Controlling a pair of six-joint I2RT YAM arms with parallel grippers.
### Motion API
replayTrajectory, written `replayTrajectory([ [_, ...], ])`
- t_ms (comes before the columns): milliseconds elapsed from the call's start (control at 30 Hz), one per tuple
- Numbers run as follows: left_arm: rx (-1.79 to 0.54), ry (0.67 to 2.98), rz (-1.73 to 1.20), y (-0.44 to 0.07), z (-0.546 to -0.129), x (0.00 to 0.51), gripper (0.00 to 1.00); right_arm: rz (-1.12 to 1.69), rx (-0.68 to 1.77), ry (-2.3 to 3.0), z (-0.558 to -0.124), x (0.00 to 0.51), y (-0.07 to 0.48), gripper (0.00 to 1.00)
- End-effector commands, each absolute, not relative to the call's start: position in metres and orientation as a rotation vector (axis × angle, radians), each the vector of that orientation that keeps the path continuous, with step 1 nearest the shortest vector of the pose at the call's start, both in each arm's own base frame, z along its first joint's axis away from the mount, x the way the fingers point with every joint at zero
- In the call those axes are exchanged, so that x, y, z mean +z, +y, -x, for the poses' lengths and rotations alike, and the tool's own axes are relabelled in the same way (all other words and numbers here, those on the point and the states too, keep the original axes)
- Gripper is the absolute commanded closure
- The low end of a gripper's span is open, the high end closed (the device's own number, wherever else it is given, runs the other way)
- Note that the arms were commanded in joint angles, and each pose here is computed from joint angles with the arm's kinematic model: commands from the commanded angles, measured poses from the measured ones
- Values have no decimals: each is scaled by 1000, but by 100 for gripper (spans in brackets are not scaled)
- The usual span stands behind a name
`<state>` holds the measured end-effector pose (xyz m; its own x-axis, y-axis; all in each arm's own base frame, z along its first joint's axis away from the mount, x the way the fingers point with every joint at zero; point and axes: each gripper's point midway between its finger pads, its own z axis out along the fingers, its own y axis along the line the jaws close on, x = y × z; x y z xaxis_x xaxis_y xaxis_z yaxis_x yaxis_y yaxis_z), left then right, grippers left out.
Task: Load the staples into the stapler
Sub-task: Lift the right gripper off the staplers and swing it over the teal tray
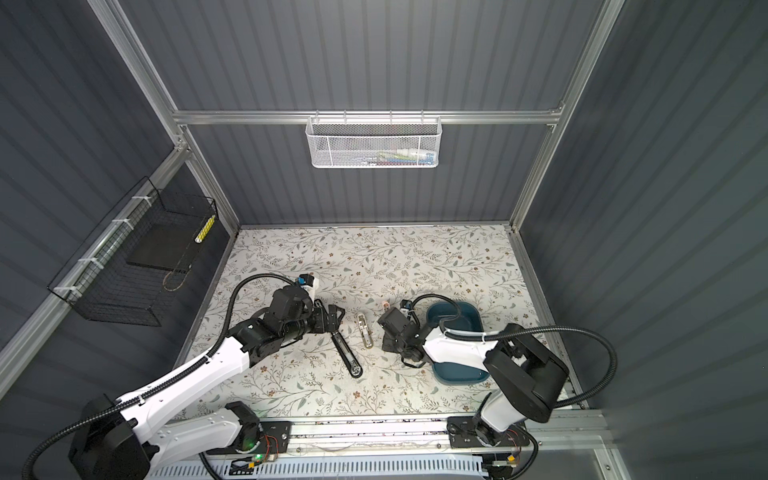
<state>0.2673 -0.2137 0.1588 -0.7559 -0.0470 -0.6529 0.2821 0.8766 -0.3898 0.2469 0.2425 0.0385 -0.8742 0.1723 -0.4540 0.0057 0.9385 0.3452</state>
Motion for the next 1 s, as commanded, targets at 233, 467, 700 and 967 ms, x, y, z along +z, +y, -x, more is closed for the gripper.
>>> replayTrajectory([
  [233, -829, 2272, -204, -243, -261, 183, 1, -107, 483, 2466, -253, 89, 229, 88],
  [467, -772, 2246, -163, -228, -260, 193, 1, 37, 297, 2584, -258, 63, 233, 74],
  [700, -740, 2270, -158, -223, -258, 189, 1, 98, 272, 2653, -262, 39, 248, 81],
  [967, -723, 2268, -150, -219, -258, 190, 1, 101, 229, 2693, -260, 22, 247, 85],
])
